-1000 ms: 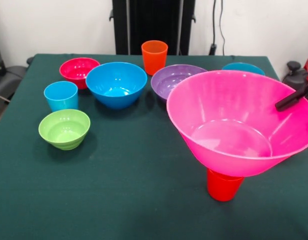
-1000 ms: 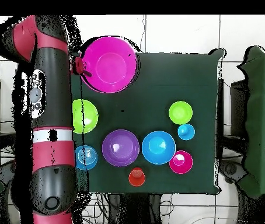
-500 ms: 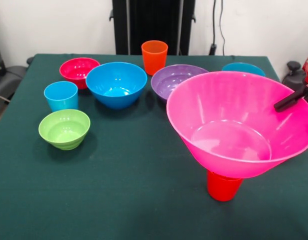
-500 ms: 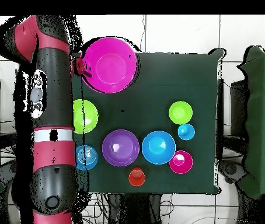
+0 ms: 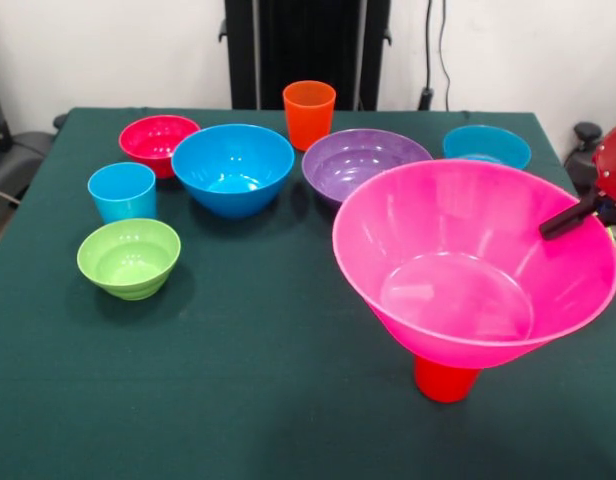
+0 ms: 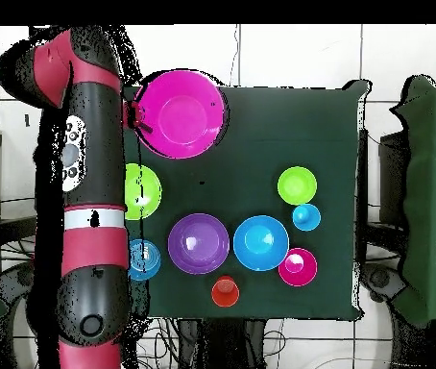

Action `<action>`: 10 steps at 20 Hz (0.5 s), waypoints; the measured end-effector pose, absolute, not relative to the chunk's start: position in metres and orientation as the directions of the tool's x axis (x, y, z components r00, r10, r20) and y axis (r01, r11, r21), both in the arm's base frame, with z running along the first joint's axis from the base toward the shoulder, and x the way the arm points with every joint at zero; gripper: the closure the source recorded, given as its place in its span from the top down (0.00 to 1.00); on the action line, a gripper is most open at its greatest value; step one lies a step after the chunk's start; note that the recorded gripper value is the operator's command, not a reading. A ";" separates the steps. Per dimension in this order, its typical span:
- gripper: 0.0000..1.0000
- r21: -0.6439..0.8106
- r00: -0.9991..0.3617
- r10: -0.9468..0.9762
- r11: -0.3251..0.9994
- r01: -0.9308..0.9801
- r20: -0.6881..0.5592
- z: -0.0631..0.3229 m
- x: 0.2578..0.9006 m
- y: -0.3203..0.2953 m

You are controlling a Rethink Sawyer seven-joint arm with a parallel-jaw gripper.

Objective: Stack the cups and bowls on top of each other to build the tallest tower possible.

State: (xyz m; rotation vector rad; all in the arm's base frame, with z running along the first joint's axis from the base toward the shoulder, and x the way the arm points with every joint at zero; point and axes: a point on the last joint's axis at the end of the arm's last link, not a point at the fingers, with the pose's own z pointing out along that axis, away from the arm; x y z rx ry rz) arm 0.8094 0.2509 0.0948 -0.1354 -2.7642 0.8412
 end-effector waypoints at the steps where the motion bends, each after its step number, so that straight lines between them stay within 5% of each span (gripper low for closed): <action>1: 0.00 -0.558 -0.964 0.160 0.830 0.015 0.213 0.092 0.809 0.251; 10: 0.00 -0.545 -0.956 0.160 0.838 0.000 0.245 0.069 0.803 0.253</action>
